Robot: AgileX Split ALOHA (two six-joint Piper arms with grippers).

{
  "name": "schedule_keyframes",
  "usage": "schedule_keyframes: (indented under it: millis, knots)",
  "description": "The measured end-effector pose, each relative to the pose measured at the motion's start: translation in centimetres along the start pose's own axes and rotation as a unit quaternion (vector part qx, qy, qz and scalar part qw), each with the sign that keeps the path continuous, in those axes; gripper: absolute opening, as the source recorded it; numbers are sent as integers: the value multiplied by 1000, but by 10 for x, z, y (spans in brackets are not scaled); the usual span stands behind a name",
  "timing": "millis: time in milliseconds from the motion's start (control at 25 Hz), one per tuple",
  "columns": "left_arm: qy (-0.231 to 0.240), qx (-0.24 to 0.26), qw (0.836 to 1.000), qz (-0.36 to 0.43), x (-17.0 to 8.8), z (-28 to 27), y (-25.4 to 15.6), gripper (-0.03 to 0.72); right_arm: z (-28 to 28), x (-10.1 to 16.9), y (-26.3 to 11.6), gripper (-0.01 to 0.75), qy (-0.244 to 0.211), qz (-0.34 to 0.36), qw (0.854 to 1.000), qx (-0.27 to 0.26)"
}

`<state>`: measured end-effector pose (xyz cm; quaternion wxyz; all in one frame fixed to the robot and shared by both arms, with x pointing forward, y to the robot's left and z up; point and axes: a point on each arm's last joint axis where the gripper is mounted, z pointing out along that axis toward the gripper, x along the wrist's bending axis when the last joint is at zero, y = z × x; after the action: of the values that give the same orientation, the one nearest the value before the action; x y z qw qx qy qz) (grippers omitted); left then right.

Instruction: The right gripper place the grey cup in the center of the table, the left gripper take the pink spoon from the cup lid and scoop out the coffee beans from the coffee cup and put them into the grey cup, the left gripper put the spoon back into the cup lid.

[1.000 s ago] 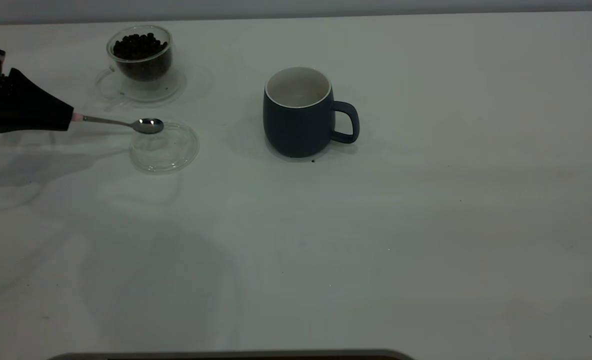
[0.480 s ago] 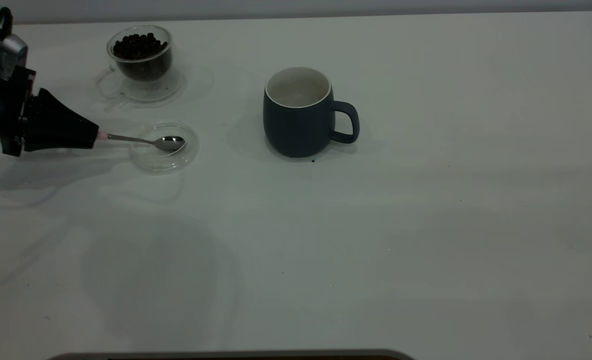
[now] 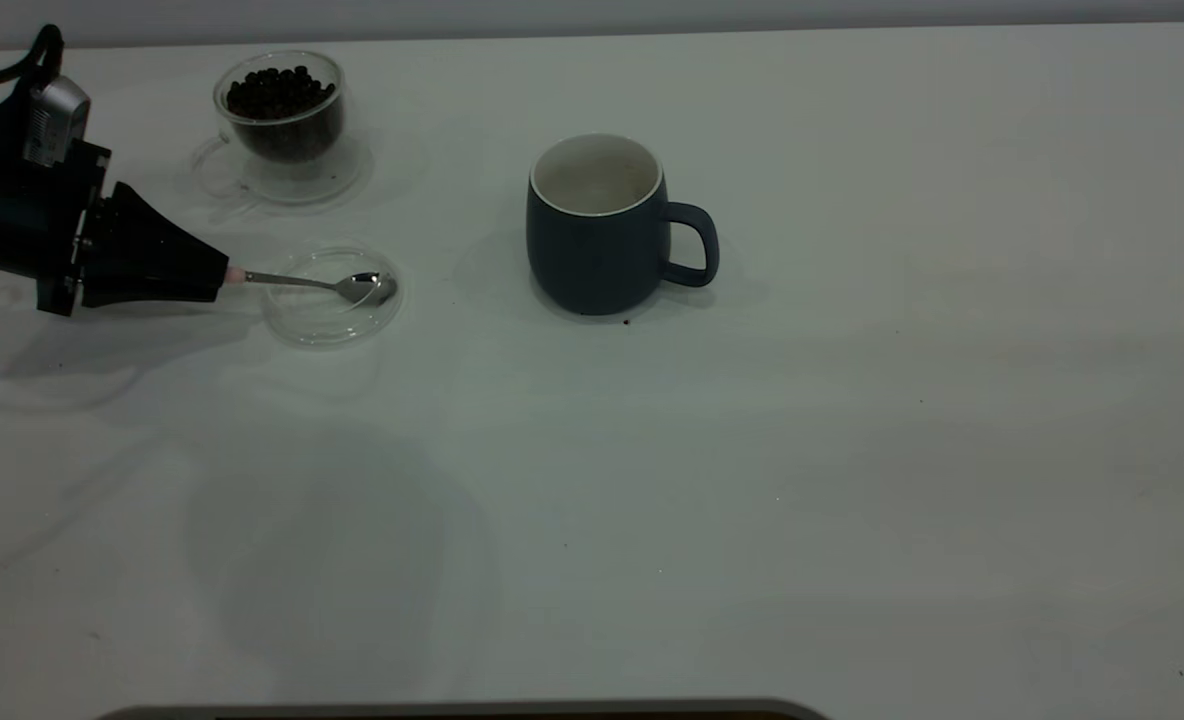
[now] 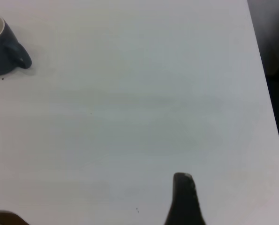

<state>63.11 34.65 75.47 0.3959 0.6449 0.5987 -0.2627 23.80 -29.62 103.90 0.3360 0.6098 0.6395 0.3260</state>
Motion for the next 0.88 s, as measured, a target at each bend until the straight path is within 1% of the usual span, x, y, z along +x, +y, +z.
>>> schedule_keyframes:
  millis: [80, 280, 360, 440, 600, 680, 760, 880]
  knots:
    - [3, 0, 1000, 3, 1, 0, 0, 243, 0, 0, 0, 591, 0, 0, 1000, 0]
    - [7, 8, 999, 40, 1, -1, 1, 469, 0, 0, 0, 591, 0, 0, 1000, 0]
    - [10, 23, 997, 67, 0, -5, 8, 543, 0, 0, 0, 591, 0, 0, 1000, 0]
    - [26, 38, 995, 85, -2, -13, 19, 594, 0, 0, 0, 591, 0, 0, 1000, 0]
    - [87, 78, 988, 105, -11, -39, 49, 613, 0, 0, 0, 591, 0, 0, 1000, 0]
    - [113, 86, 984, 109, -26, -59, 70, 613, 0, 0, 0, 591, 0, 0, 1000, 0]
    - [139, 68, 983, 95, -48, -81, 92, 611, 0, 0, 0, 591, 0, 0, 1000, 0]
    - [173, -1, 983, 62, -92, -117, 121, 606, 0, 0, 0, 591, 0, 0, 1000, 0]
